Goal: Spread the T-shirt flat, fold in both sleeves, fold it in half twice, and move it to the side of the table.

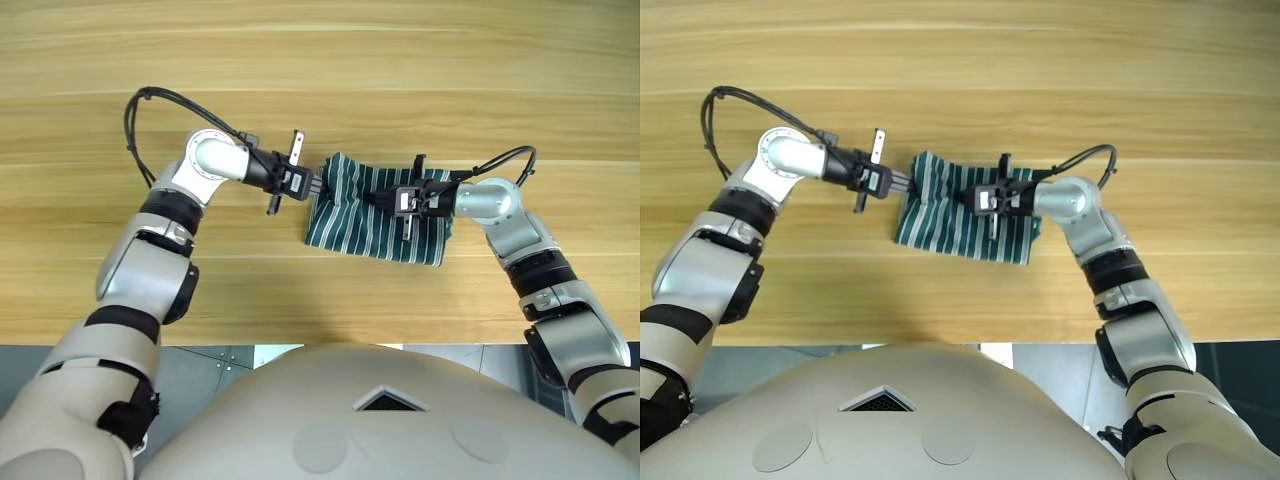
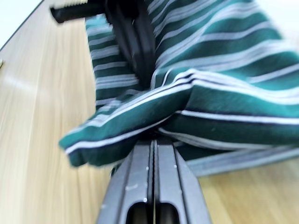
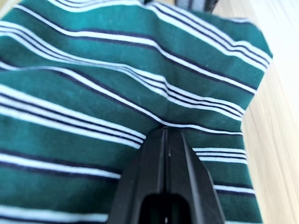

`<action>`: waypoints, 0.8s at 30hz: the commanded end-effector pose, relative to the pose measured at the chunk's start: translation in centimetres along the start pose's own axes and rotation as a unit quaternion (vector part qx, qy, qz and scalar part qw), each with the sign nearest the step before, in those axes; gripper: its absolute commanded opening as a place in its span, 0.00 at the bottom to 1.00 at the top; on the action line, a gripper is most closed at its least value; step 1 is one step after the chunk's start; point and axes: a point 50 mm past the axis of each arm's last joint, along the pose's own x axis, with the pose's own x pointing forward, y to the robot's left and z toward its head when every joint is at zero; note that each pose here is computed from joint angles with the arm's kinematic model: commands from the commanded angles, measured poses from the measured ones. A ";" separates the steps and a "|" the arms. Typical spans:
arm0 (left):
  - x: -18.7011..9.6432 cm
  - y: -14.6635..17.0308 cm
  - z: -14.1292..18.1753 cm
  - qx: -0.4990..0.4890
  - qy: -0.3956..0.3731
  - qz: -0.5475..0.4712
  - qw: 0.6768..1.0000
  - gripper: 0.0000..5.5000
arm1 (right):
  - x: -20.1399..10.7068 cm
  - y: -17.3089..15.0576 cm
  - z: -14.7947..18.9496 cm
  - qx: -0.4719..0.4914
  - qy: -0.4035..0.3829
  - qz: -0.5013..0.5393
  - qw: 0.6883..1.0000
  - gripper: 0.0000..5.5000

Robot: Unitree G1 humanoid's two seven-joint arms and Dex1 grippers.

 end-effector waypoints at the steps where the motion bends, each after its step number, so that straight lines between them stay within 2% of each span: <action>1: -2.4 4.1 1.3 -0.036 -0.073 0.118 0.990 0.00 | 0.4 1.3 -1.1 0.021 0.030 0.026 0.999 0.00; 5: -5.0 8.0 2.6 -0.127 -0.212 0.249 0.936 0.00 | 0.5 1.2 -1.3 0.022 0.034 0.024 0.999 0.00; 6: -5.3 8.3 2.7 -0.138 -0.231 0.256 0.928 0.00 | 0.5 1.2 -1.3 0.022 0.034 0.024 0.999 0.00; 7: -5.0 7.5 2.8 -0.135 -0.242 0.215 0.936 0.00 | 0.5 1.2 -1.3 0.023 0.035 0.023 0.999 0.00; 11: -2.5 1.8 2.4 -0.107 -0.220 0.024 0.969 0.00 | 0.4 1.1 -1.4 0.023 0.037 0.024 0.999 0.00; 15: -1.5 -1.3 1.7 -0.104 -0.175 -0.061 0.977 0.00 | 0.5 1.1 -1.5 0.022 0.036 0.024 0.999 0.00; 19: -0.7 -2.0 1.3 -0.110 -0.153 -0.075 0.979 0.00 | 0.6 1.1 -1.4 0.022 0.036 0.025 0.999 0.00; 24: 0.5 -1.0 1.2 -0.126 -0.150 -0.030 0.980 0.00 | 0.9 1.2 -1.4 0.020 0.038 0.027 0.999 0.00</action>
